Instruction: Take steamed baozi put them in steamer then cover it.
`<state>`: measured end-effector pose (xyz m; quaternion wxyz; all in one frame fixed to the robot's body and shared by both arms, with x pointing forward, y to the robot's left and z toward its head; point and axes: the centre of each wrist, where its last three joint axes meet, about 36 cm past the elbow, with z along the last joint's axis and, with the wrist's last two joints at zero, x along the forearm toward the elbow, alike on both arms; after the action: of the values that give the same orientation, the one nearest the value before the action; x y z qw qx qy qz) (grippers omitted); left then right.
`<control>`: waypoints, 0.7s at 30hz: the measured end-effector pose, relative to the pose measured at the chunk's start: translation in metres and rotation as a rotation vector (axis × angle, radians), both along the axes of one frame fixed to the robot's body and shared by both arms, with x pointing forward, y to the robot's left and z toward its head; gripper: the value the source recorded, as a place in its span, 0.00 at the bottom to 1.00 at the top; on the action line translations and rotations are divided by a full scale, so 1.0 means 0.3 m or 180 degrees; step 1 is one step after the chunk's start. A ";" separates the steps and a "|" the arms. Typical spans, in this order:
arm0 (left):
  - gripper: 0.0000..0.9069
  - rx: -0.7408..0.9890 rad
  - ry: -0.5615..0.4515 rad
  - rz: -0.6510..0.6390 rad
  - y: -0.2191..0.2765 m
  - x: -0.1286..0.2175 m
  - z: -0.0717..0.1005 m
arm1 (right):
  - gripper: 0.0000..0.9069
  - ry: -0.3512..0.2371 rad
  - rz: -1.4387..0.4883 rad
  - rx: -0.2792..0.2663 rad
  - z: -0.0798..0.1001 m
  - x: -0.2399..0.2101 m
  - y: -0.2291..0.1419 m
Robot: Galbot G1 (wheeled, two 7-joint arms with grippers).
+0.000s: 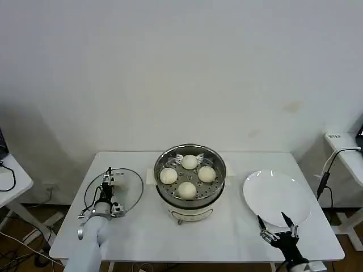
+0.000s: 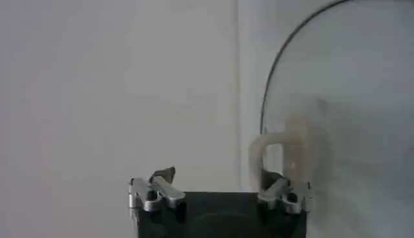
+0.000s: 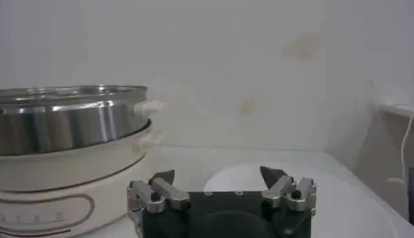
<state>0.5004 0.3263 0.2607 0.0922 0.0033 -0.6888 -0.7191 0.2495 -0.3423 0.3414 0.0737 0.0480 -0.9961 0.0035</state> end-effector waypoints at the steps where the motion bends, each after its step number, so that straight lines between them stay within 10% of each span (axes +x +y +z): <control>1: 0.10 -0.0006 0.0008 0.0002 0.001 -0.001 -0.003 | 1.00 0.0001 0.0000 0.0000 0.000 -0.001 0.000; 21: 0.00 -0.0028 0.0079 0.0008 0.012 -0.036 -0.017 | 1.00 0.0025 -0.0005 0.0003 -0.006 0.001 -0.003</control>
<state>0.4897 0.3300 0.2557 0.1016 -0.0052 -0.6907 -0.7160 0.2499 -0.3433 0.3397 0.0776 0.0473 -0.9959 0.0028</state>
